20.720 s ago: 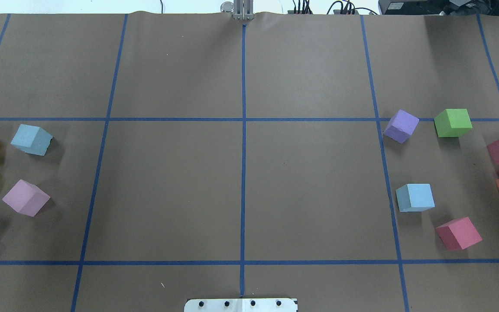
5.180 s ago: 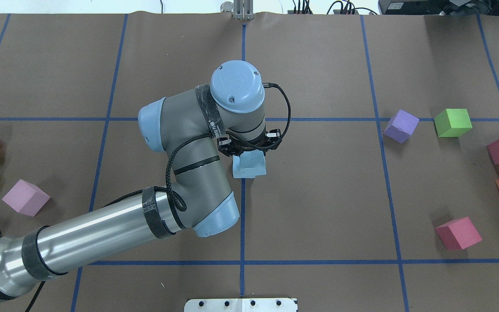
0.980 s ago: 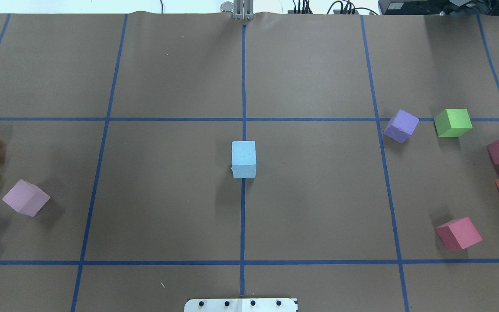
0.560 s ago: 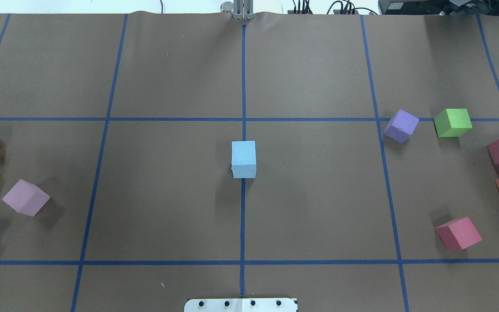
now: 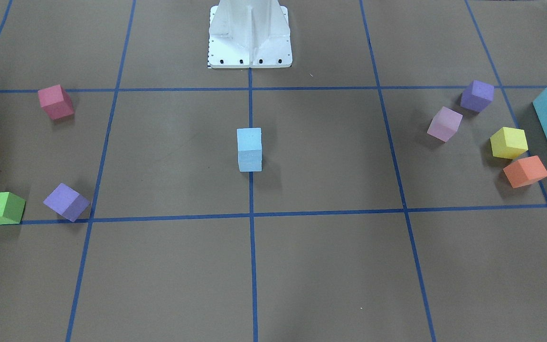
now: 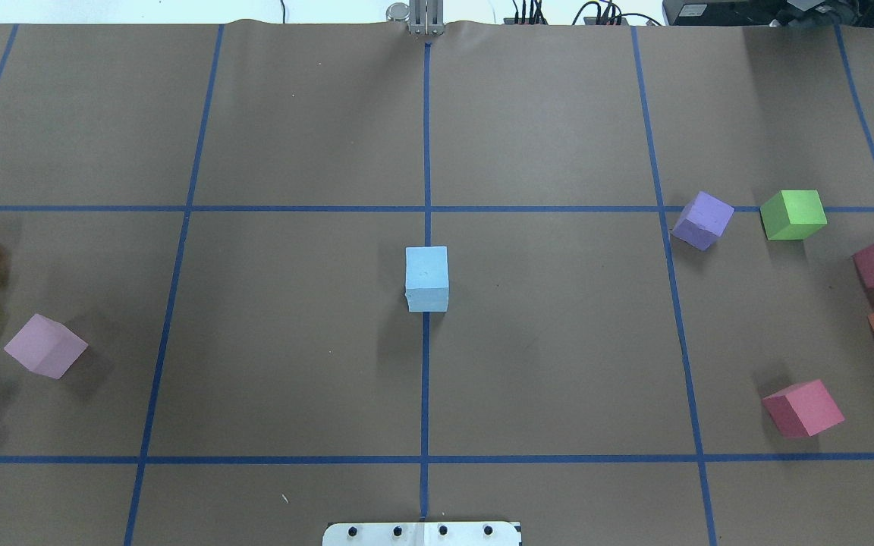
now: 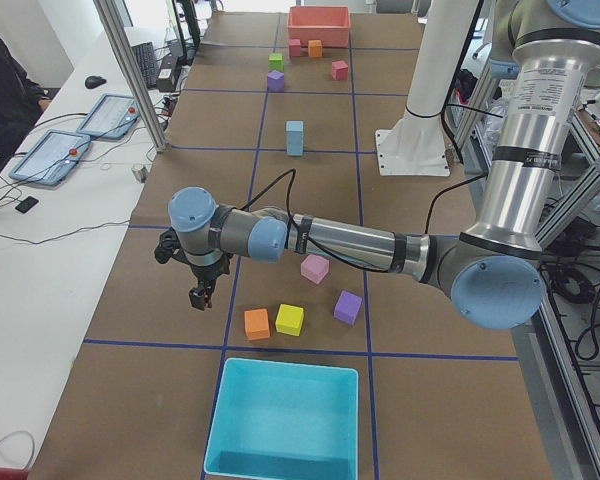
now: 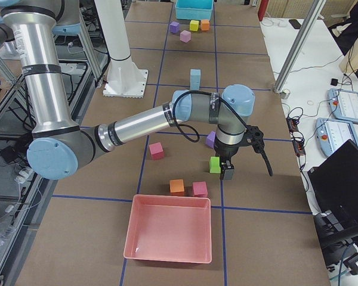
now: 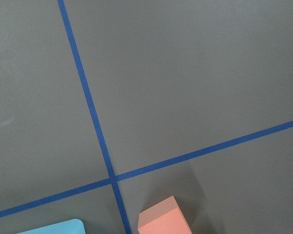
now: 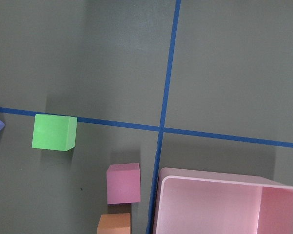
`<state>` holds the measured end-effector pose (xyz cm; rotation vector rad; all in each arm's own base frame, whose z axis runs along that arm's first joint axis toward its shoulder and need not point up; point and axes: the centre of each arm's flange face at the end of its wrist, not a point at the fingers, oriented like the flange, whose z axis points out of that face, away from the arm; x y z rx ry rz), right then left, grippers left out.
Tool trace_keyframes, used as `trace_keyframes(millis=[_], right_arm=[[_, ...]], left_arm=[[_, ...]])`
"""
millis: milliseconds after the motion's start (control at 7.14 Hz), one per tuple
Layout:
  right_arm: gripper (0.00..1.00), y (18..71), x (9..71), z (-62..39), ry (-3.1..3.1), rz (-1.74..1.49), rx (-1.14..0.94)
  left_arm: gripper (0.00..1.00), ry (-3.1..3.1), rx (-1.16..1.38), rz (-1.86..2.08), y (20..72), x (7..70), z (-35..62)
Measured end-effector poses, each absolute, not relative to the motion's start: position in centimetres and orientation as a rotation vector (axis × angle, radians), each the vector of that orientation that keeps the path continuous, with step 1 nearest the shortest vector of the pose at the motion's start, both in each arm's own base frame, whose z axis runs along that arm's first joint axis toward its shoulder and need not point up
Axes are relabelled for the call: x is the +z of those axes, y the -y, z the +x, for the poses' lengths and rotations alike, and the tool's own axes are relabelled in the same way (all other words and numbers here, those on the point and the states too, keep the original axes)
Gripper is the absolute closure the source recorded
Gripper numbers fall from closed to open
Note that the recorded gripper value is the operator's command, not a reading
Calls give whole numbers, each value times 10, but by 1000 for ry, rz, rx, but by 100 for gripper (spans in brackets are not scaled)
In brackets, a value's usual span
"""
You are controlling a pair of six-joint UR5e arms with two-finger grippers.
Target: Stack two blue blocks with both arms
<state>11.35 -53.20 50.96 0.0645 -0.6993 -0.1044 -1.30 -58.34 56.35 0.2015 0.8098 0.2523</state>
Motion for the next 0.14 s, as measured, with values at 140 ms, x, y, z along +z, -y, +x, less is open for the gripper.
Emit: trace_keyframes(millis=[140], right_arm=[[0, 532, 510, 113, 700, 64, -104]], left_arm=[[2, -810, 253, 202, 583, 564, -13]])
